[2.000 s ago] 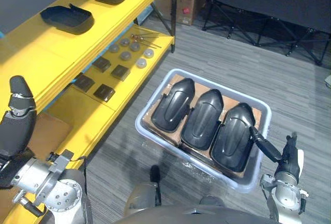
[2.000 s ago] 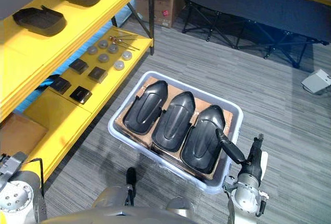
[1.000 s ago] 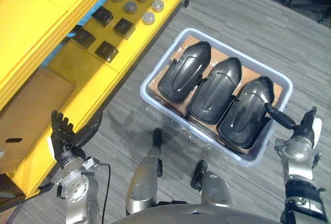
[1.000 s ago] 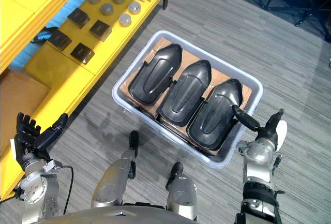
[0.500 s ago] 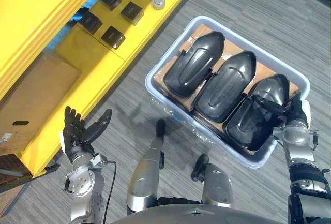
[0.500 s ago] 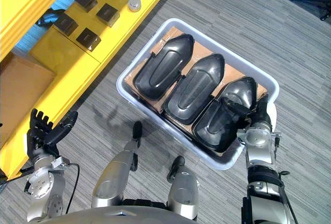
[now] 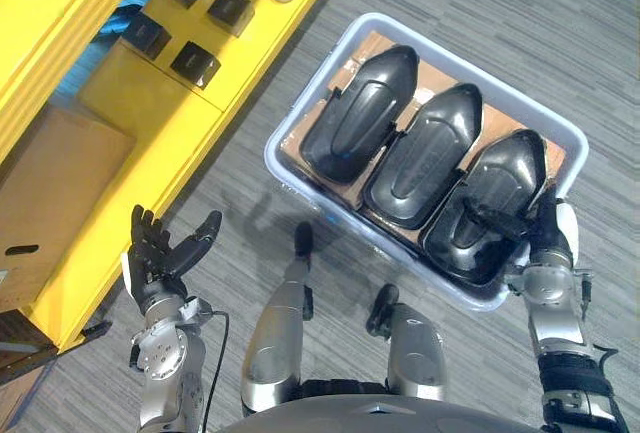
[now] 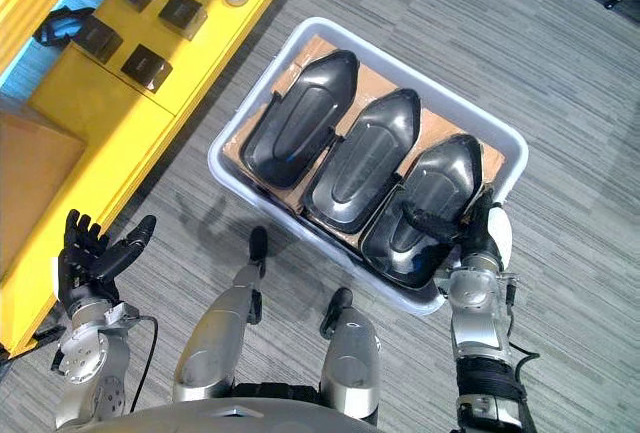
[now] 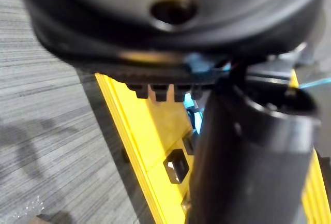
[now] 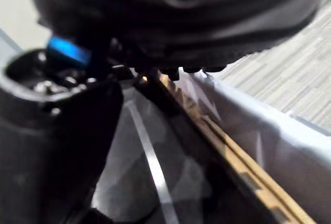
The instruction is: Walk over and take three plastic housings, then place them on the shelf
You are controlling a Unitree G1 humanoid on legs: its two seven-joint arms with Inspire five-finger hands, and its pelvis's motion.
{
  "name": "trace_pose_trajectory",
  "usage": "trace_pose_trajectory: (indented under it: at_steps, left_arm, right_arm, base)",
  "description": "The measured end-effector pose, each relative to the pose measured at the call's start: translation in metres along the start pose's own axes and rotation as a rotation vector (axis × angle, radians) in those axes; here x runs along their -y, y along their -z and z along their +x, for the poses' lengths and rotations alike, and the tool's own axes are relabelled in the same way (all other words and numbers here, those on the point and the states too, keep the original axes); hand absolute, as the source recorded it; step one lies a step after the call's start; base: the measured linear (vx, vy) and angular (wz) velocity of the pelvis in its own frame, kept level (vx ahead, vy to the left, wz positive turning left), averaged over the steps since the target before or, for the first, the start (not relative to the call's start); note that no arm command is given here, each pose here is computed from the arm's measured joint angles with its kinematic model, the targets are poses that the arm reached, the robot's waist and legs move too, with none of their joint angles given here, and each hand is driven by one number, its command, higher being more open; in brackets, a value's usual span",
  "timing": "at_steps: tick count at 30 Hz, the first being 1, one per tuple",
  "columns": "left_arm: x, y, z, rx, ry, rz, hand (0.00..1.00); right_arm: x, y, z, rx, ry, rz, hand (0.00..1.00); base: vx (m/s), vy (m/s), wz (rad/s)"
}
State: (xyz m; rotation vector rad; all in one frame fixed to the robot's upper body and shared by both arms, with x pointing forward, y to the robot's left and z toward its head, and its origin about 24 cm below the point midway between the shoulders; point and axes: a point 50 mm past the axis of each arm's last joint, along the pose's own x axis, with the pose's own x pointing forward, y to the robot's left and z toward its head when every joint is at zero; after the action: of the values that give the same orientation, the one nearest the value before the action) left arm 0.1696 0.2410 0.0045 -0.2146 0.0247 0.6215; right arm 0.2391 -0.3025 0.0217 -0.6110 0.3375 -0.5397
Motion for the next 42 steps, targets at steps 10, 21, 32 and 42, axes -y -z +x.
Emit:
trace_pose_trajectory:
  at_steps: [10,21,32,42]
  left_arm:
    - [0.0,0.0,0.0,-0.001,-0.018,-0.003,1.0]
    - [0.007,0.005,-0.004,-0.021,0.008,-0.004,1.0]
    - [0.018,0.016,-0.006,-0.067,0.06,0.006,1.0]
    - [0.022,0.01,-0.005,-0.039,0.12,-0.005,1.0]
  right_arm:
    - [-0.007,0.002,-0.007,-0.049,0.057,-0.012,0.0]
    - [-0.003,0.016,0.001,-0.135,0.145,-0.086,0.0]
    - [0.021,0.006,0.04,-0.075,0.177,-0.1,0.0]
    - [0.026,0.008,0.039,-0.032,0.199,-0.111,0.0]
  base:
    - [0.0,-0.031,-0.03]
    - [0.0,-0.009,-0.02]
    - [-0.03,-0.028,0.12]
    - [-0.01,-0.048,0.07]
